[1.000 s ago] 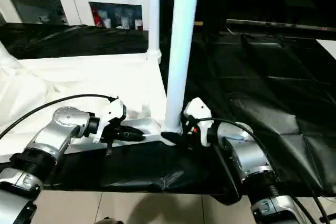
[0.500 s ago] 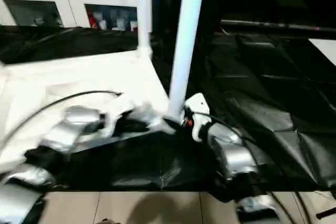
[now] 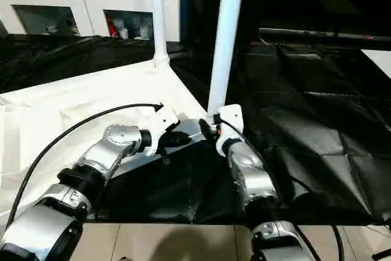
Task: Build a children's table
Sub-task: Rotate leg to tighten
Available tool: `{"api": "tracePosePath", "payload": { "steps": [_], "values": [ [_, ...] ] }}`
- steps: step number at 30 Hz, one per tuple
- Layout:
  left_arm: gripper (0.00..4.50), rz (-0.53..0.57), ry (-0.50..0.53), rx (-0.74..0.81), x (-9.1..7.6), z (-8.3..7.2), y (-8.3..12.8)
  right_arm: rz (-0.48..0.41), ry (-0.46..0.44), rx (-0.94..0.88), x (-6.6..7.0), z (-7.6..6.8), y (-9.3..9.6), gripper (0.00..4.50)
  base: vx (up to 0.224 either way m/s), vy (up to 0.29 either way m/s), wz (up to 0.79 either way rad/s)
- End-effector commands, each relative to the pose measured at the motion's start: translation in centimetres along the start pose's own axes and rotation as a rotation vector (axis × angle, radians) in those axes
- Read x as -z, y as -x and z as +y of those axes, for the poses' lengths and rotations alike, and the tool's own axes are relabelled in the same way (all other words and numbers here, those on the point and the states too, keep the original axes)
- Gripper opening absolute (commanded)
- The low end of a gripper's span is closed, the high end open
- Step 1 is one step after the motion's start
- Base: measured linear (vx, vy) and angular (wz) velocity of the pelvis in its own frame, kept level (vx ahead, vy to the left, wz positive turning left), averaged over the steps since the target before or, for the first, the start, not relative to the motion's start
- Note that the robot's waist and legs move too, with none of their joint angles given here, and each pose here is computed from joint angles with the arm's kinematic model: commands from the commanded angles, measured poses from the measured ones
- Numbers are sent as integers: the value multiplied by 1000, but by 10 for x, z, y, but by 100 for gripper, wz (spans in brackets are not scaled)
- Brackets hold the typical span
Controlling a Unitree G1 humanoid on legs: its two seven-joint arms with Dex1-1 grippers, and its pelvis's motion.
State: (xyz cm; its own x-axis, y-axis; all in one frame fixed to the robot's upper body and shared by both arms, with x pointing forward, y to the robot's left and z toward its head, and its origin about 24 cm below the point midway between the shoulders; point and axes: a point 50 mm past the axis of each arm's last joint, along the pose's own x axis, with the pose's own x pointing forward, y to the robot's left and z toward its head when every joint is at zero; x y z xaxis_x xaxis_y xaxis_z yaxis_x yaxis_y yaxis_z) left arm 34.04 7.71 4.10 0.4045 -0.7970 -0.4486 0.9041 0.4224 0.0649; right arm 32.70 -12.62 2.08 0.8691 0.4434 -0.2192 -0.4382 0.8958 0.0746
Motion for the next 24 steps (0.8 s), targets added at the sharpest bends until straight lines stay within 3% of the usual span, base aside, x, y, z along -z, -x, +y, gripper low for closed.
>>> {"api": "tracePosePath", "payload": {
  "steps": [1,3,5,11,16,24],
  "values": [
    [0,-55,9,47,3,-5,2,3,40,-245,-5,23,-1,381,0,0,0],
    [0,-61,-1,80,5,-5,7,16,74,-320,-7,20,5,385,0,0,0],
    [0,-61,-25,186,10,-6,21,49,159,-474,-12,9,23,385,0,0,0],
    [0,-43,-35,343,16,-9,41,112,258,-590,-17,-8,39,385,0,0,0],
    [0,-39,-24,383,18,-11,47,127,245,-622,-20,-10,41,385,0,0,0],
    [0,-41,-25,374,18,-10,47,140,234,-673,-18,-4,41,320,0,0,0]
  ]
}}
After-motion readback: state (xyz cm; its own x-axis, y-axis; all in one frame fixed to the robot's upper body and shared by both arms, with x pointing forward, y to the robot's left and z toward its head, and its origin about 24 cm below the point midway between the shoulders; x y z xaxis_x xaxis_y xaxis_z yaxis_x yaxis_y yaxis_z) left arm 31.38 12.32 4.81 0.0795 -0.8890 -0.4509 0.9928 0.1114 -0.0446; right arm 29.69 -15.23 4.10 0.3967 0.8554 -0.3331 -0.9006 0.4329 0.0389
